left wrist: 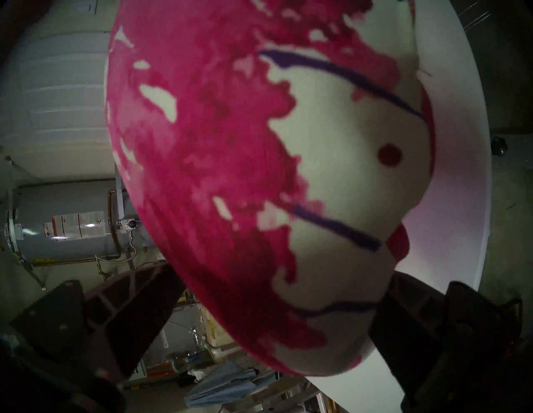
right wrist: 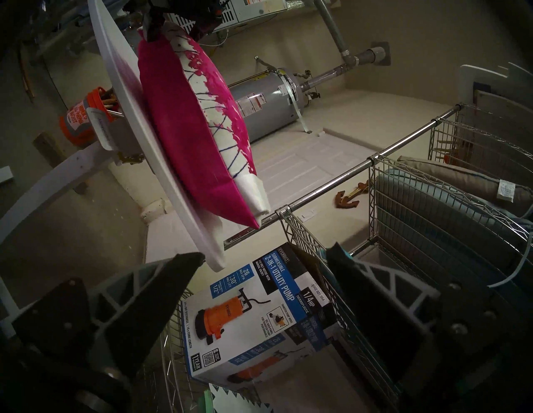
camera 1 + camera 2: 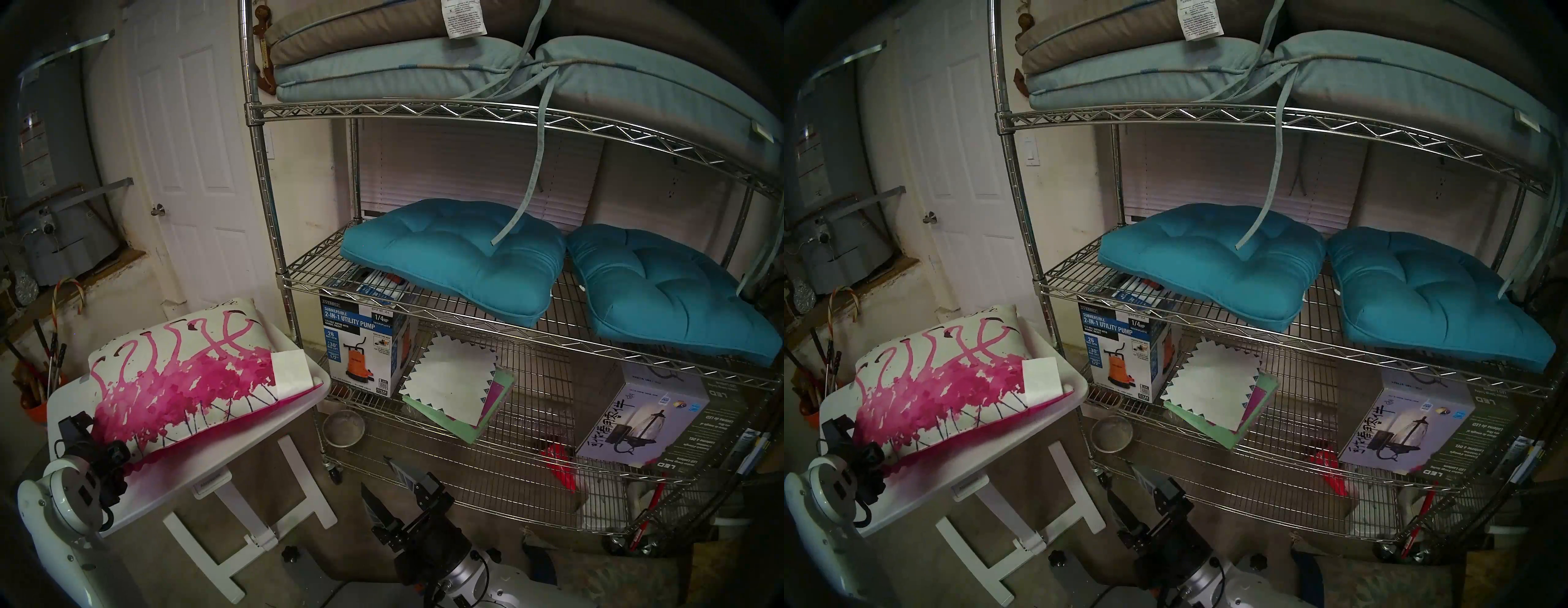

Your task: Take cushion off the shelf

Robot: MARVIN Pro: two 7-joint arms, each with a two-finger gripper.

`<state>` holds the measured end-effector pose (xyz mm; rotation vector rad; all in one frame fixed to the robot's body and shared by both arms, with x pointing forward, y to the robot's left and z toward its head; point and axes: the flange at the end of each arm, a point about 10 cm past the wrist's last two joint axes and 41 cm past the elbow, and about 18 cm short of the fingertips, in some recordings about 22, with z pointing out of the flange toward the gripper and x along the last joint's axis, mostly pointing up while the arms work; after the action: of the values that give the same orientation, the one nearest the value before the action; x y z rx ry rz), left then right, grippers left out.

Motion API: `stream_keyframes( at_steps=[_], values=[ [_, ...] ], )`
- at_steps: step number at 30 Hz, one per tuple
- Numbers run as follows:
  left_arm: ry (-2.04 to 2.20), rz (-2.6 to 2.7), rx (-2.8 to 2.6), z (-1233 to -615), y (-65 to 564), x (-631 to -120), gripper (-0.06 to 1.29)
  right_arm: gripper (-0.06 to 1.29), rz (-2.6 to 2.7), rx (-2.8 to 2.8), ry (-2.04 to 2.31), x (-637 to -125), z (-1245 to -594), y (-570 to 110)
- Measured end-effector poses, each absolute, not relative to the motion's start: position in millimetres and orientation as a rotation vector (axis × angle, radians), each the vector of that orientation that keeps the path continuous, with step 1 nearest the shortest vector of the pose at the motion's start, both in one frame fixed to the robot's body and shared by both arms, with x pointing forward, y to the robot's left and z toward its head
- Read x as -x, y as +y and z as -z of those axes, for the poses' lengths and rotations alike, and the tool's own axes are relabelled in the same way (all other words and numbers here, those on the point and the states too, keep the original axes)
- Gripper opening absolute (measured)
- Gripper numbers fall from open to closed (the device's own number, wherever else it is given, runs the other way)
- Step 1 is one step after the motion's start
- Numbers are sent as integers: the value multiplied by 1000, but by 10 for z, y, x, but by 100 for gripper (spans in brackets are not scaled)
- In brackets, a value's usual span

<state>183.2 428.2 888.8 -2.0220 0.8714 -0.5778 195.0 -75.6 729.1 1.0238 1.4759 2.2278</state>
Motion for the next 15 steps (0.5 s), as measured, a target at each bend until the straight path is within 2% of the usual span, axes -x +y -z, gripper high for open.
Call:
stream_keyframes(
  at_steps=[15],
  values=[
    [845, 667, 2065, -8994, 3941, -2087, 127, 122, -2217, -1044, 1444, -1958, -7283, -803]
  ],
)
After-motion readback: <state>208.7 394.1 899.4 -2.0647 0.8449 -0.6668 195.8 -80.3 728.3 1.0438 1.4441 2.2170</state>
